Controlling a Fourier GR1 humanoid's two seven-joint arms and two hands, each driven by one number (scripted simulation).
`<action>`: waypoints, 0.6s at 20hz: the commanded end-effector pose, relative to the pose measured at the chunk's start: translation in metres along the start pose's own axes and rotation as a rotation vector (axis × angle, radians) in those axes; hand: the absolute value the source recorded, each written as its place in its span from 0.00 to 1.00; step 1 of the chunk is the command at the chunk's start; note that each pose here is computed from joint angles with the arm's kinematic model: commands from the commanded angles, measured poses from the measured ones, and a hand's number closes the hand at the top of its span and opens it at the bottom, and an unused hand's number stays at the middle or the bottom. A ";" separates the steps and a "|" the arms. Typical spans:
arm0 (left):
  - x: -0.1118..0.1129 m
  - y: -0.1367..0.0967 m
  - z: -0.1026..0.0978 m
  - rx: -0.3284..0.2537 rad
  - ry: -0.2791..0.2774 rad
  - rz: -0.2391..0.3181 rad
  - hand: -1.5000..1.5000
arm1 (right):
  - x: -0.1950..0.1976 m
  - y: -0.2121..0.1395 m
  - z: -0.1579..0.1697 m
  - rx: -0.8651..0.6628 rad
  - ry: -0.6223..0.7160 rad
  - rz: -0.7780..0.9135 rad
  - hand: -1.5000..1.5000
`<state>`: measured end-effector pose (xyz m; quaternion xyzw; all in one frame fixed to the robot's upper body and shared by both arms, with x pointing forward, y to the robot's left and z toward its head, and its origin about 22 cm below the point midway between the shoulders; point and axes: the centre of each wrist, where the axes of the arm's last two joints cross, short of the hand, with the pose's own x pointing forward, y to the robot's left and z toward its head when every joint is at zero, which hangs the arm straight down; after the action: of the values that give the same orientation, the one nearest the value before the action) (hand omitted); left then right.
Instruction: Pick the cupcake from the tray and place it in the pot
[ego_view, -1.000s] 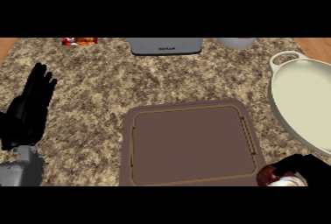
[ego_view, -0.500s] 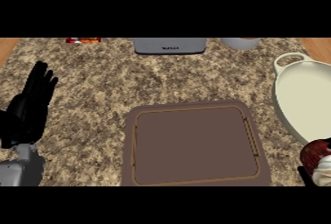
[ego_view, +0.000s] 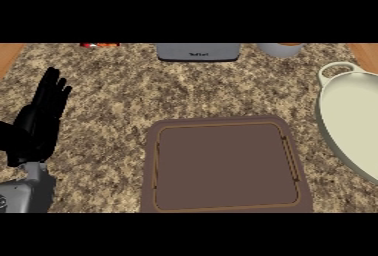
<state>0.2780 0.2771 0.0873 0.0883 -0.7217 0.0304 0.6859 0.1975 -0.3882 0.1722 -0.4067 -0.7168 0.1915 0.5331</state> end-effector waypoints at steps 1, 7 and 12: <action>0.005 0.003 -0.008 -0.011 -0.007 -0.009 0.50 | -0.028 -0.005 -0.013 -0.057 -0.014 0.279 1.00; -0.007 0.006 -0.004 -0.024 -0.007 0.007 0.50 | -0.091 0.025 -0.037 -0.043 0.035 0.328 1.00; -0.021 -0.007 -0.012 -0.026 0.000 0.019 0.50 | -0.106 0.068 -0.072 0.028 0.076 0.265 1.00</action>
<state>0.2865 0.2746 0.0751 0.0807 -0.7229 0.0249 0.6857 0.2734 -0.4430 0.1118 -0.5153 -0.6415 0.2522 0.5092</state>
